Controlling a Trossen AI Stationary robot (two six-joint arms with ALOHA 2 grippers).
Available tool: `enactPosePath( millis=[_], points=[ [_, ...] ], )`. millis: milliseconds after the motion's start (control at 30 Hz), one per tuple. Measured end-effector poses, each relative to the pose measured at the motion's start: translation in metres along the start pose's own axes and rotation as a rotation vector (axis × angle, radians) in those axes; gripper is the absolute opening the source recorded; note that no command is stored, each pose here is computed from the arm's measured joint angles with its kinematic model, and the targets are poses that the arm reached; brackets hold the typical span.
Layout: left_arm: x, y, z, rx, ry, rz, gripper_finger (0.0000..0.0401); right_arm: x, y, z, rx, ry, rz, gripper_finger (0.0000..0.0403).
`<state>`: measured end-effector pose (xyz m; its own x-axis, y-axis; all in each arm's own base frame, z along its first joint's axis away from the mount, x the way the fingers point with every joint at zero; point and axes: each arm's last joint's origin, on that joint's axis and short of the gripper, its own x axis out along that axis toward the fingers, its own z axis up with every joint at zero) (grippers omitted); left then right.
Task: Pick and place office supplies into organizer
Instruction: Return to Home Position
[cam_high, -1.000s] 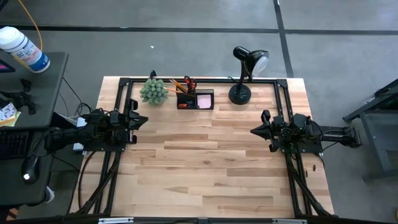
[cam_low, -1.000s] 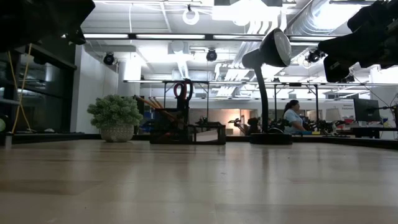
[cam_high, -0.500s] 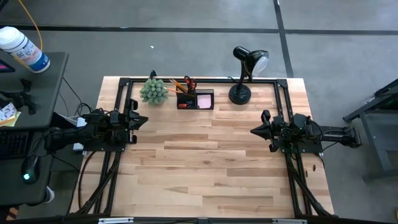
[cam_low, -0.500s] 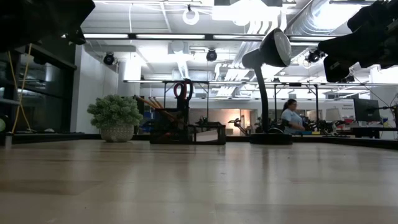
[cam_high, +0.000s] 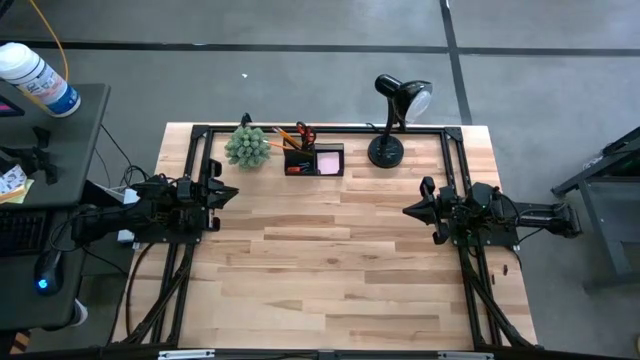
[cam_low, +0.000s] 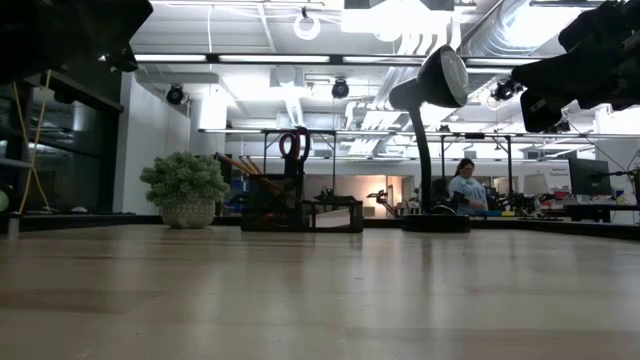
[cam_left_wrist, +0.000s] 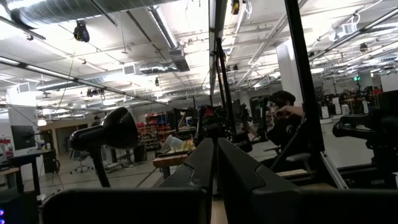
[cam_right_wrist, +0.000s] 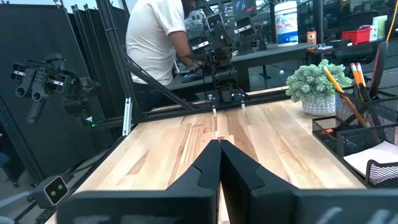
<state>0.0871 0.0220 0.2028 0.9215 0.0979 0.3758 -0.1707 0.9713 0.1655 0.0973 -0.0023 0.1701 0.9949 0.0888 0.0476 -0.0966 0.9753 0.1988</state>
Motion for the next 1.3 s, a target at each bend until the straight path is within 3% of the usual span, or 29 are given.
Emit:
enactPosePath(
  millis=[1300],
  points=[
    [0.0000,0.0000,0.0000,0.000,0.000,0.000,0.0012,0.0000,0.0000,0.0000,0.000,0.000,0.000,0.0004]
  ],
)
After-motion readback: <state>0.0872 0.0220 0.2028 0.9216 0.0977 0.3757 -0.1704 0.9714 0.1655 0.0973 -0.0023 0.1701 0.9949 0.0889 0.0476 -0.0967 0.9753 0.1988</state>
